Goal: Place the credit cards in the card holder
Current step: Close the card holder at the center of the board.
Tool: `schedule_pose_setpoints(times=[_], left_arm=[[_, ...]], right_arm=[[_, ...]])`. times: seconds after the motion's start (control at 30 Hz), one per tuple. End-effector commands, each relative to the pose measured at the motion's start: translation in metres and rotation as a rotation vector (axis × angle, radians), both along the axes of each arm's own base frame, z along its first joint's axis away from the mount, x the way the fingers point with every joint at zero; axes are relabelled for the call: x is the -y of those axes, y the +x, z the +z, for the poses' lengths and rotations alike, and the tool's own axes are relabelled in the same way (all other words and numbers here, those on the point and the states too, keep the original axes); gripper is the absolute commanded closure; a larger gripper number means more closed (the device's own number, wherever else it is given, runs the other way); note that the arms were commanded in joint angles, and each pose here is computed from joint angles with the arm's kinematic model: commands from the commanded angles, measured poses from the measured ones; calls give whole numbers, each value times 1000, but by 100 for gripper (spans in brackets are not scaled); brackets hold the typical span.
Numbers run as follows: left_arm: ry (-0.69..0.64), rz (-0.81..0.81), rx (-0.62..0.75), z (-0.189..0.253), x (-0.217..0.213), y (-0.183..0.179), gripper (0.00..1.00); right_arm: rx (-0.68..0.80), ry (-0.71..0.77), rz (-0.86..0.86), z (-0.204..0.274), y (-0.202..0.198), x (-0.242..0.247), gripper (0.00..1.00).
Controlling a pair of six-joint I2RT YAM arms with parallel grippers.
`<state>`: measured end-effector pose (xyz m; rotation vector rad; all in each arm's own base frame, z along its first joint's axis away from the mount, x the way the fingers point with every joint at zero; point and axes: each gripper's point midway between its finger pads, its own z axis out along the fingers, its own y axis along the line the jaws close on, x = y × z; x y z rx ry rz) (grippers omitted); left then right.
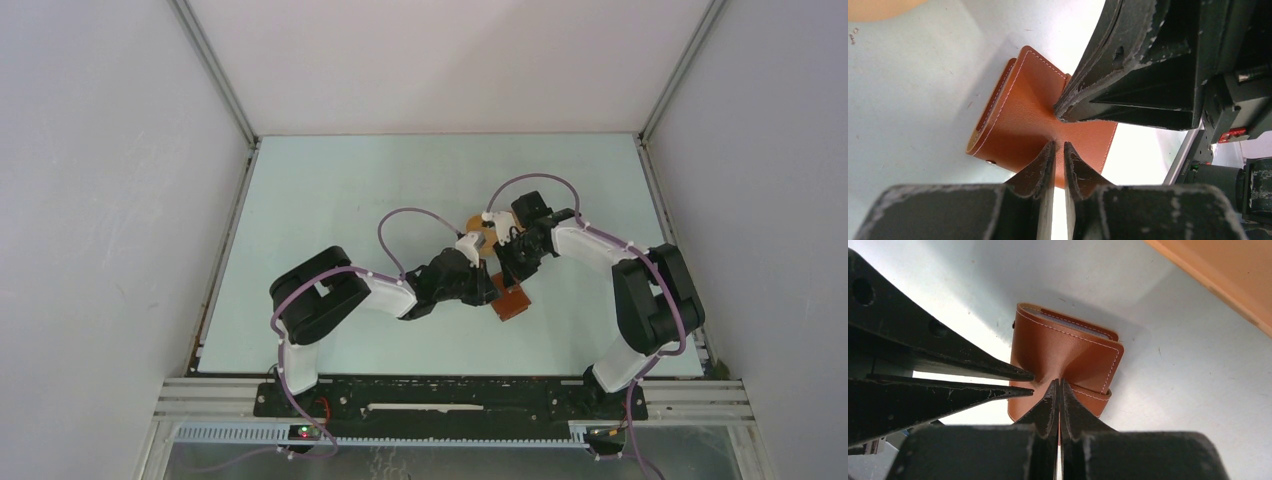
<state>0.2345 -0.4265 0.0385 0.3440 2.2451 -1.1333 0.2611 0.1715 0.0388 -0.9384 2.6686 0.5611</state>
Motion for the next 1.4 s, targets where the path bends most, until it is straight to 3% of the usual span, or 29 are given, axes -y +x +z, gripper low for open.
schedule_pose_setpoints(times=[0.0, 0.33, 0.5, 0.67, 0.8, 0.93, 1.13, 1.37], left_arm=[[50, 17, -38, -19, -16, -7, 83], [19, 32, -33, -8, -17, -7, 81], [-51, 33, -46, 9, -15, -8, 71], [-136, 51, -68, 34, -16, -9, 57], [-221, 83, -111, 54, -17, -10, 48], [-323, 107, -232, 61, -8, -13, 44], [-388, 217, -388, 48, -2, -4, 47], [-405, 313, -460, 35, 1, 7, 57]], right_arm=[[-39, 47, -39, 2, -8, -3, 100], [-107, 85, -29, -1, -17, -3, 100], [-22, 256, -2, 49, -3, -10, 60], [91, 372, 22, 92, 1, -3, 50], [138, 355, -26, 94, 10, 20, 53], [74, 293, -88, 69, 15, 36, 73], [-12, 197, -132, 38, 19, 44, 88], [-76, 160, -140, 21, 17, 42, 91]])
